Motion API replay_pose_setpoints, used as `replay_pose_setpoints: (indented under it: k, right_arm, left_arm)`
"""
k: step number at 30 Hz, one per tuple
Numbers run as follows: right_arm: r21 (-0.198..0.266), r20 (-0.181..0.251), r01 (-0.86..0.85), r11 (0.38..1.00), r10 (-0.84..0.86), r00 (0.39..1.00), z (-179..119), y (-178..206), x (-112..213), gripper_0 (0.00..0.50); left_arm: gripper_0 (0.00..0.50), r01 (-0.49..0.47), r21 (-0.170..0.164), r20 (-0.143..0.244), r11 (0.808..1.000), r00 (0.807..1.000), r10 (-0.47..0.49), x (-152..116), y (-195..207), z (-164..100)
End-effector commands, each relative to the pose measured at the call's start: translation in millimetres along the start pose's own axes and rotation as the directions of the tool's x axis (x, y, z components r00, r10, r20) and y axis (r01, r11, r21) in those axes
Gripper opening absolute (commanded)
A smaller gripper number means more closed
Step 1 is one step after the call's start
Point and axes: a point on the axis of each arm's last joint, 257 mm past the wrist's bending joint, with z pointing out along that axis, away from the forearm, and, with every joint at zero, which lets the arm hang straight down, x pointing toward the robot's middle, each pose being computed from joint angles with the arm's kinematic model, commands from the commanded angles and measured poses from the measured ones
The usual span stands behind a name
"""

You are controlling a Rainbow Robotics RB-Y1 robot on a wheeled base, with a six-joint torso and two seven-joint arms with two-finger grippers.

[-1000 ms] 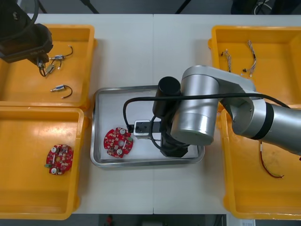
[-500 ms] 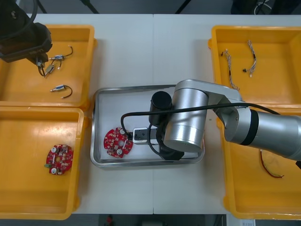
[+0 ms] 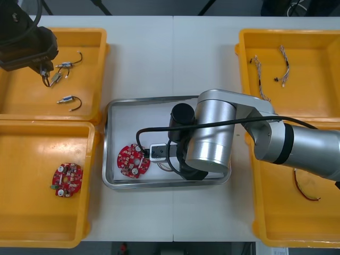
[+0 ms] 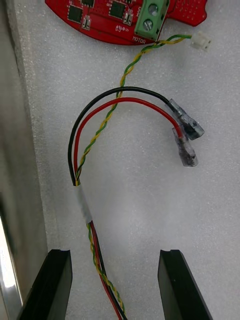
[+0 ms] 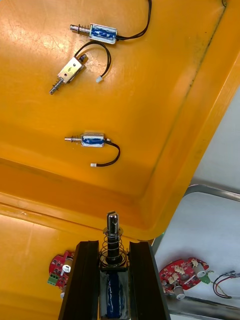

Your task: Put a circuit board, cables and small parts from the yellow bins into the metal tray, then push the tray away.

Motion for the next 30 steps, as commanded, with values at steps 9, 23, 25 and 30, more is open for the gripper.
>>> replay_pose_setpoints:
  k: [9, 23, 25, 30]
  right_arm:
    - [-0.048, 0.027, -0.166, 0.985, 0.167, 0.986, -98, -36, 22, 0.5]
    - [-0.053, 0.017, -0.707, 0.706, 0.708, 0.706, -155, -78, 92, 0.5]
    - [-0.052, 0.031, -0.759, 0.649, 0.76, 0.649, -159, -83, 100, 0.5]
    - [-0.038, 0.079, -0.885, 0.464, 0.884, 0.46, -172, -98, 126, 0.5]
  left_arm:
    - [0.0, 0.011, 0.017, 0.081, 1.0, 0.997, -0.012, -25, 0, -37]
    - [0.0, 0.011, 0.017, 0.081, 1.0, 0.997, -0.012, -25, 0, -37]
    - [0.0, 0.011, 0.017, 0.081, 1.0, 0.997, -0.012, -25, 0, -37]
    - [0.0, 0.011, 0.017, 0.081, 1.0, 0.997, -0.012, -25, 0, -37]
